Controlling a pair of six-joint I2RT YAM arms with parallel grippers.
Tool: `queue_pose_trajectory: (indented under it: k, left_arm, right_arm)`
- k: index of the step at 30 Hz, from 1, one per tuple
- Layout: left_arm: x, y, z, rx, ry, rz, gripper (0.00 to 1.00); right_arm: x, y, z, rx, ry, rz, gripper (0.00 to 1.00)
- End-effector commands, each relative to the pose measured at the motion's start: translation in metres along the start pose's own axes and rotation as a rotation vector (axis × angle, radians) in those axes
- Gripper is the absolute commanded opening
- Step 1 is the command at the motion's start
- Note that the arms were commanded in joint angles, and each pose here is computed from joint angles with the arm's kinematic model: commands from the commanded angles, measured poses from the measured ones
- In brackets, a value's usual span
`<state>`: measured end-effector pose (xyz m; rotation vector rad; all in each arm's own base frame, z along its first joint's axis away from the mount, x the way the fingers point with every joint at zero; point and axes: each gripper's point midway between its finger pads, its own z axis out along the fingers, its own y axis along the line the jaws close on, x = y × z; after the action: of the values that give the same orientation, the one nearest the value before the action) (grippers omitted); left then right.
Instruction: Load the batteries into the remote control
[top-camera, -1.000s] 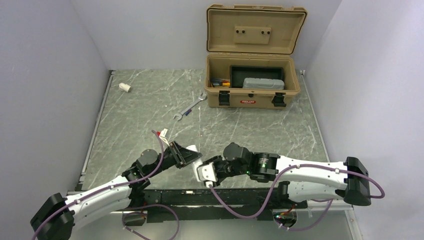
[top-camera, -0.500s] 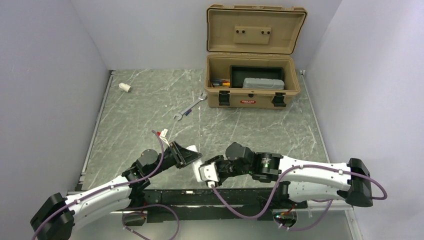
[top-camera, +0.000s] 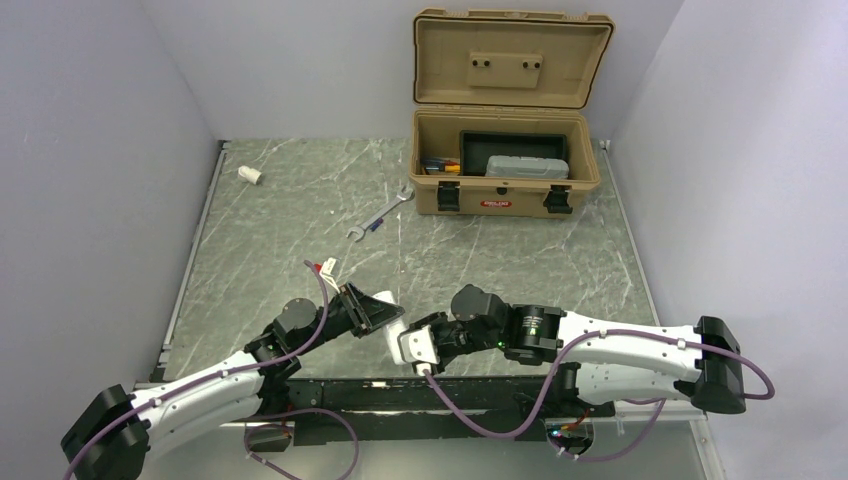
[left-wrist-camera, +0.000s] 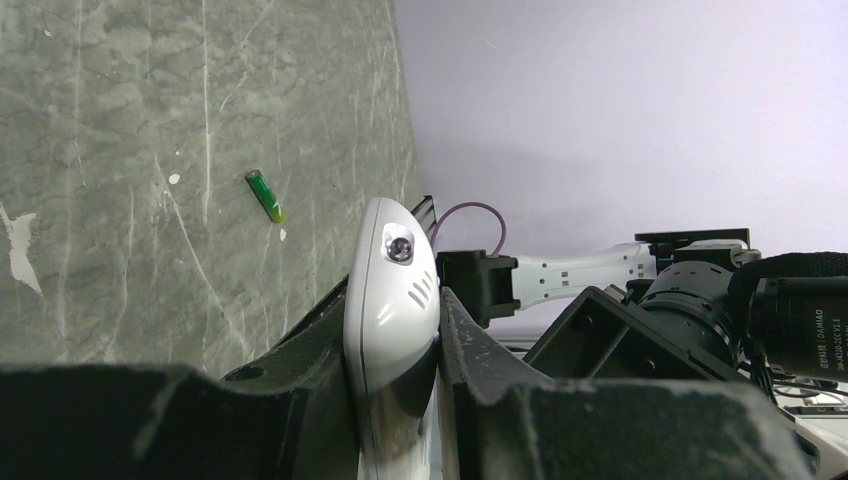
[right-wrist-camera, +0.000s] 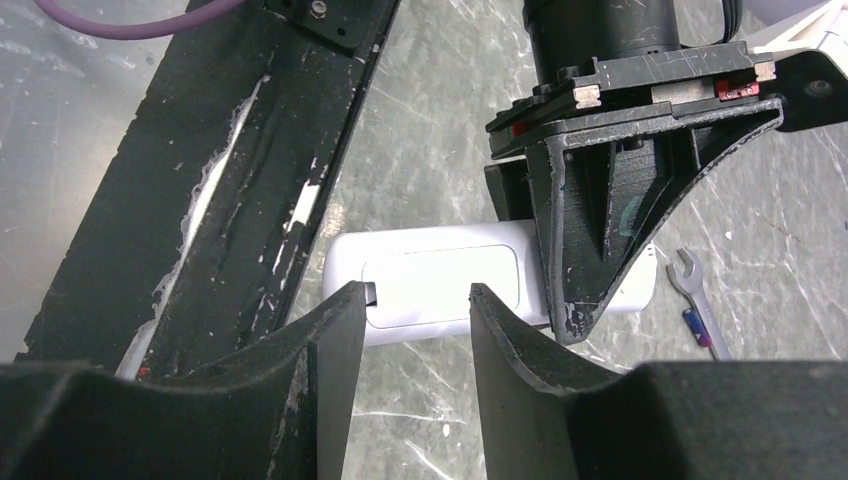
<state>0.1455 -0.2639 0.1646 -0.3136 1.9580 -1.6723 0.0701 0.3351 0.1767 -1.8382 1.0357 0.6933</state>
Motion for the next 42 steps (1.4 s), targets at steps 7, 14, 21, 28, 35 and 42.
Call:
queue_pose_trajectory:
  k: [7,14,21,28,35,42]
  left_arm:
    - [-0.004,-0.021,0.002,0.068,-0.007,0.006,0.0]
    - [-0.004,-0.023,0.002,0.073,-0.008,0.004,0.0]
    - [-0.004,-0.022,0.002,0.072,-0.007,0.005,0.0]
    - [-0.004,-0.022,0.001,0.072,-0.009,0.007,0.0]
    - [-0.003,-0.023,0.002,0.081,-0.003,0.004,0.0]
    - [-0.003,-0.023,0.002,0.081,-0.002,0.004,0.0]
  right_arm:
    - [-0.012,-0.005,0.005,0.002,-0.048,-0.019,0.45]
    - [-0.008,-0.006,0.007,0.002,-0.03,-0.023,0.45]
    - [-0.006,-0.005,0.007,-0.002,-0.023,-0.021,0.46]
    - [-0.002,-0.008,0.009,0.006,0.003,-0.035,0.45]
    - [0.006,-0.018,0.01,0.03,0.069,-0.077,0.46]
    - [-0.002,-0.026,0.008,0.047,0.058,-0.105,0.46]
